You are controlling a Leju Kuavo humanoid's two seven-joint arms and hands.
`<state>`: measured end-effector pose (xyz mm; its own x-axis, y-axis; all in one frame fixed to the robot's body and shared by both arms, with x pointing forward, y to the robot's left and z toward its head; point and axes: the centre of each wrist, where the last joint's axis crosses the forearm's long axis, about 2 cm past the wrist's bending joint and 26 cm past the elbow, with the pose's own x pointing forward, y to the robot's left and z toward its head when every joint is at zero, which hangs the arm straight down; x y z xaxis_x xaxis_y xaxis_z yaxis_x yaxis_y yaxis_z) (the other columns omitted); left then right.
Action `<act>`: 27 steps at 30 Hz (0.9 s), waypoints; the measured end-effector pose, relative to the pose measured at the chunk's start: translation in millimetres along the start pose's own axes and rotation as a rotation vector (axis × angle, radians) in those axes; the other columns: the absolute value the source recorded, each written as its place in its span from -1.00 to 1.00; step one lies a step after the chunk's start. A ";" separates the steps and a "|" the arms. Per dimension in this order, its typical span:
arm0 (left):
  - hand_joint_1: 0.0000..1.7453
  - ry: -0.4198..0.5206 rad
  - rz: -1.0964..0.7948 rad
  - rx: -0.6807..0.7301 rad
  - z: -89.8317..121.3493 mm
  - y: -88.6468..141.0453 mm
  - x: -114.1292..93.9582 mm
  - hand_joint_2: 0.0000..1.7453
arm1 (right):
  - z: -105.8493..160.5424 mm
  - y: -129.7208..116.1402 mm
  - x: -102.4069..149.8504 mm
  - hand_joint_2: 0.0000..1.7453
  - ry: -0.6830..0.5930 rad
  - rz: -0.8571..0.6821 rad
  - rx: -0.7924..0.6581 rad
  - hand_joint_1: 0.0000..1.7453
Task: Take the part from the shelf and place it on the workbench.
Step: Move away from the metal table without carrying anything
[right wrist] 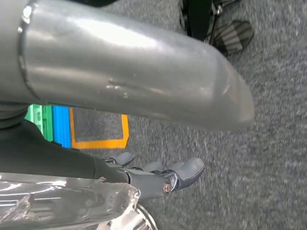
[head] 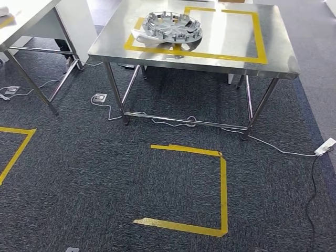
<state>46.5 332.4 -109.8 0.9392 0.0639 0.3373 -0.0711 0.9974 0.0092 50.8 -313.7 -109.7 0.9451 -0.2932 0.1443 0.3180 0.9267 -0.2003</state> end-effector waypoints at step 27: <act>-1.00 0.038 0.006 -0.009 2.4 -1.4 -10.5 -1.00 | 0.2 -1.5 -2.4 -1.00 -0.036 0.114 -0.099 -1.00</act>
<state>35.9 330.3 -111.1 0.9508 0.0713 0.3016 -0.0743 0.9972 -0.0014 48.1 -314.3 -109.5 0.9728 -0.1771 0.1491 0.2162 0.9254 -0.3113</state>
